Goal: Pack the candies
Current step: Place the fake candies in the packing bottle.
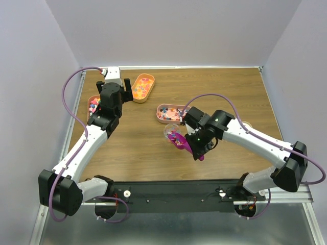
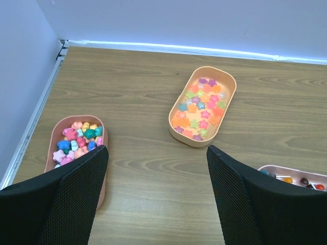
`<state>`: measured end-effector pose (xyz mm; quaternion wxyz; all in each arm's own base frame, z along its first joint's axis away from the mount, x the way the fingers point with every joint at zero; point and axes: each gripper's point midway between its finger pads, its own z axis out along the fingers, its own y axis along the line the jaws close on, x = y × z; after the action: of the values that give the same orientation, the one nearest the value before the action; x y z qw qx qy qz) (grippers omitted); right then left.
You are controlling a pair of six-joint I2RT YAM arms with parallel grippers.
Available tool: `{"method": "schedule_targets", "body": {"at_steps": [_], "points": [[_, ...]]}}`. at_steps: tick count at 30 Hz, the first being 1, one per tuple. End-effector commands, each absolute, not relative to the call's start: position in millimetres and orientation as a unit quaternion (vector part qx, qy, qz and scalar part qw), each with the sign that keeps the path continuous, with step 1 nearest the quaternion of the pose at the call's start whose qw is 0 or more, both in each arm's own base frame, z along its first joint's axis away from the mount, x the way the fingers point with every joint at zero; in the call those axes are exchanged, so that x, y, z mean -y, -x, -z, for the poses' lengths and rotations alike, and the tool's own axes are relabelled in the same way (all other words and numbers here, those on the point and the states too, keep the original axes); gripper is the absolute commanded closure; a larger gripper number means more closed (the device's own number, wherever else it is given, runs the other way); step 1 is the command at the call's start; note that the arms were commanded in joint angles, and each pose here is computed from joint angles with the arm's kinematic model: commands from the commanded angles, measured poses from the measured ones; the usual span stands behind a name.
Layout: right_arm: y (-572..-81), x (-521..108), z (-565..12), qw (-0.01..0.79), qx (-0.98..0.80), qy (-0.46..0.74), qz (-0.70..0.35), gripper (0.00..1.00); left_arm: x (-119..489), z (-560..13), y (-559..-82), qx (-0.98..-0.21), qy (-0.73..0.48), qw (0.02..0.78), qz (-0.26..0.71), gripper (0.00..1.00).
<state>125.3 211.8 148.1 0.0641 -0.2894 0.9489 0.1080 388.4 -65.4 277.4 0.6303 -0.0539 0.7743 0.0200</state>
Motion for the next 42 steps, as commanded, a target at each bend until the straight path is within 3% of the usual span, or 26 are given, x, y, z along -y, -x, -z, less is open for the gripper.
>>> {"method": "schedule_targets", "body": {"at_steps": [1, 42], "points": [[-120, -208, -155, 0.035, -0.947, 0.305, -0.093, 0.99, 56, -292, -386, -0.761, 0.066, 0.644, -0.032, 0.14], [-132, -208, -166, -0.003, -0.951, 0.297, -0.087, 0.99, 55, -294, -383, -0.758, 0.062, 0.648, -0.033, 0.14]]}}
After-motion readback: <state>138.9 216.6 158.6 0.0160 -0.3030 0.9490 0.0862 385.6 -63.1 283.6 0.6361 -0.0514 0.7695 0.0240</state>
